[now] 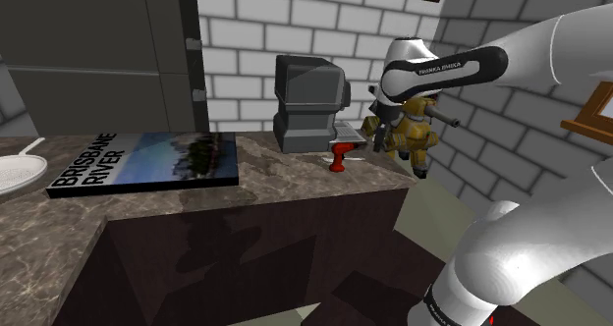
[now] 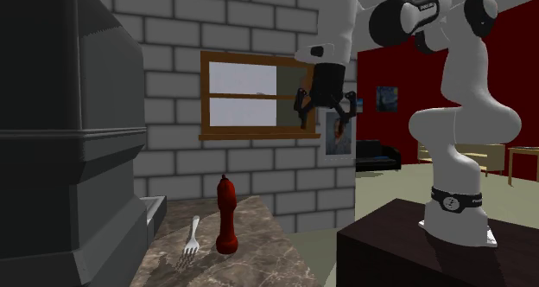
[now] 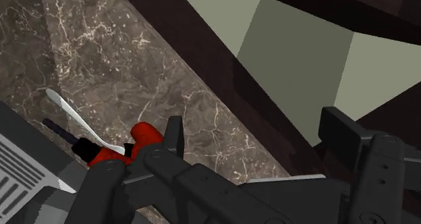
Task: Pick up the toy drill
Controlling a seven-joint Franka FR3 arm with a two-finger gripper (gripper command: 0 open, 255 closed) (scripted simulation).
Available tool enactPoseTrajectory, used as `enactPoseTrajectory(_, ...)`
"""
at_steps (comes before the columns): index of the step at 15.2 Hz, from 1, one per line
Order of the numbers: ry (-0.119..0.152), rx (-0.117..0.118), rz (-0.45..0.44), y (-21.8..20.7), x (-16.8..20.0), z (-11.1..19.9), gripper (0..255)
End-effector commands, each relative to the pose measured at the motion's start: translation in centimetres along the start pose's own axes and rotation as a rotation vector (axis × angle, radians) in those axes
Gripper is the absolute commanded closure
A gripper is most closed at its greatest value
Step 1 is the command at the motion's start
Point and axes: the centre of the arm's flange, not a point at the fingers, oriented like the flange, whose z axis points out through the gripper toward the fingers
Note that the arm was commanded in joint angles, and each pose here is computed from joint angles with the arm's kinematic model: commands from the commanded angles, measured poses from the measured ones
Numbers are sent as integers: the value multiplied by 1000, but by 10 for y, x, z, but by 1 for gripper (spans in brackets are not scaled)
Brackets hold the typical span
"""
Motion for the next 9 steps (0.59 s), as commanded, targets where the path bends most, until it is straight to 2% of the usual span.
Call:
enactPoseTrajectory(1, 1, -3, -65, 26, 7, 13, 0)
enactPoseTrajectory(9, 11, -2, -303, 111, 44, 62, 0)
